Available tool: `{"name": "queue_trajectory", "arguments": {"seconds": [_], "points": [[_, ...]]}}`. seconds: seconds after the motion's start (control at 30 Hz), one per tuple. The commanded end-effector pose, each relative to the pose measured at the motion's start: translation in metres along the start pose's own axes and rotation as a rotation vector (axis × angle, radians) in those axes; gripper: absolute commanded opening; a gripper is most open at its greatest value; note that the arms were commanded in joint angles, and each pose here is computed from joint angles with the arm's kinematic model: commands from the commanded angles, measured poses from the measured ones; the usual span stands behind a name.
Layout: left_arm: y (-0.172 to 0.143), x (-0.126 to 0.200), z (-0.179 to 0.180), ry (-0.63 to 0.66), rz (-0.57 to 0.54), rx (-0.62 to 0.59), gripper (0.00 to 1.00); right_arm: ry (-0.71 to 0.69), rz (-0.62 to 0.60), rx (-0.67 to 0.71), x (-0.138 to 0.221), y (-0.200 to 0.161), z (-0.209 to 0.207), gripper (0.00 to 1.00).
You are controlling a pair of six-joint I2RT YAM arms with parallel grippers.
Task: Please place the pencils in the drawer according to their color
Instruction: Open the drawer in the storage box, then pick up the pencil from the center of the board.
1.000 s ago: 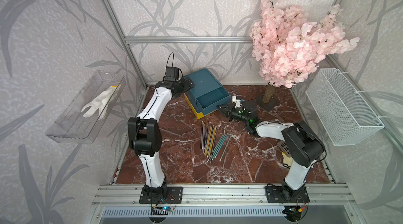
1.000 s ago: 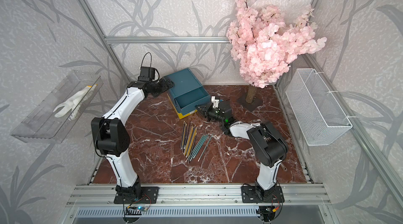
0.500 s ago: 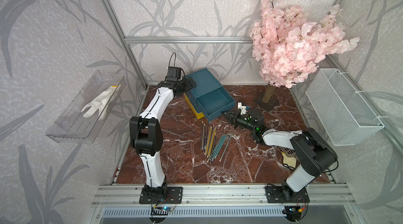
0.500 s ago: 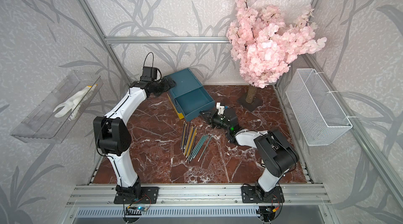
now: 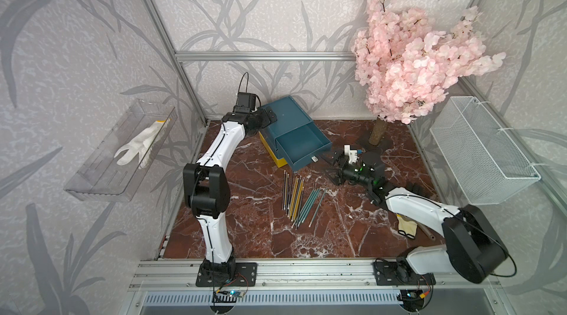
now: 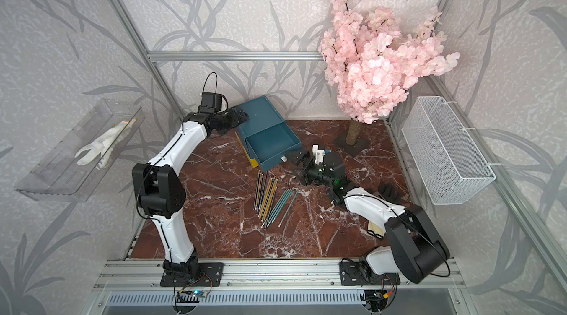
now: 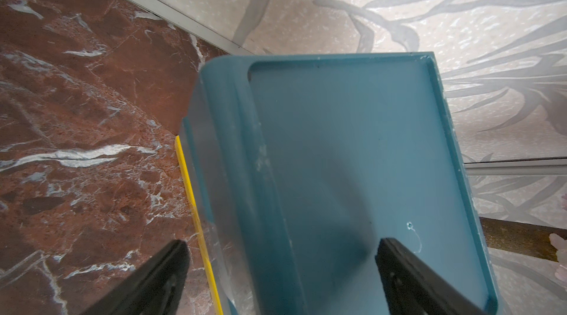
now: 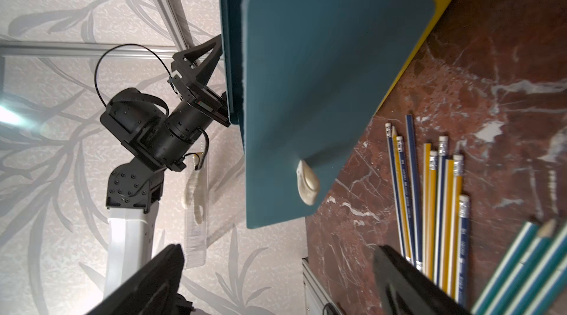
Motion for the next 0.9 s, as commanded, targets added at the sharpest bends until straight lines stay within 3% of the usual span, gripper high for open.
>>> {"name": "queue_trajectory", "arguments": {"seconds": [0.0,0.13,0.23,0.33,0.43,0.53,0.87], "points": [[0.014,0.04,-0.024,-0.057,-0.057,-0.04,1.0,-0.282,0.029,0.117,0.03,-0.011,-0.026,1.0],[0.013,0.064,-0.025,-0.051,-0.089,-0.059,1.0,-0.601,-0.014,0.292,0.077,-0.007,-0.036,1.0],[0.005,0.081,-0.018,-0.028,-0.108,-0.065,1.0,-0.806,-0.116,0.377,0.112,0.006,-0.041,1.0],[-0.007,0.095,-0.008,0.001,-0.113,-0.072,1.0,-0.886,-0.219,0.445,0.135,0.017,-0.035,1.0],[-0.025,0.105,0.007,0.037,-0.097,-0.072,1.0,-0.841,-0.294,0.486,0.147,0.02,-0.021,1.0],[-0.051,0.109,0.024,0.072,-0.062,-0.061,1.0,-0.71,-0.241,0.638,0.145,0.014,0.001,1.0],[-0.153,0.104,0.085,0.224,0.104,-0.094,1.0,-0.681,-0.129,0.521,0.133,-0.002,-0.021,1.0]]}}
Point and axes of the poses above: each gripper's point midway between its finger pads, its own x axis back along the fingers, its own z axis along the line the jaws close on, y = z × x, the point moved 4 cm from there along x, back along the fingers, and after that the axes turned 2 degrees about x, right-handed, at the moved point
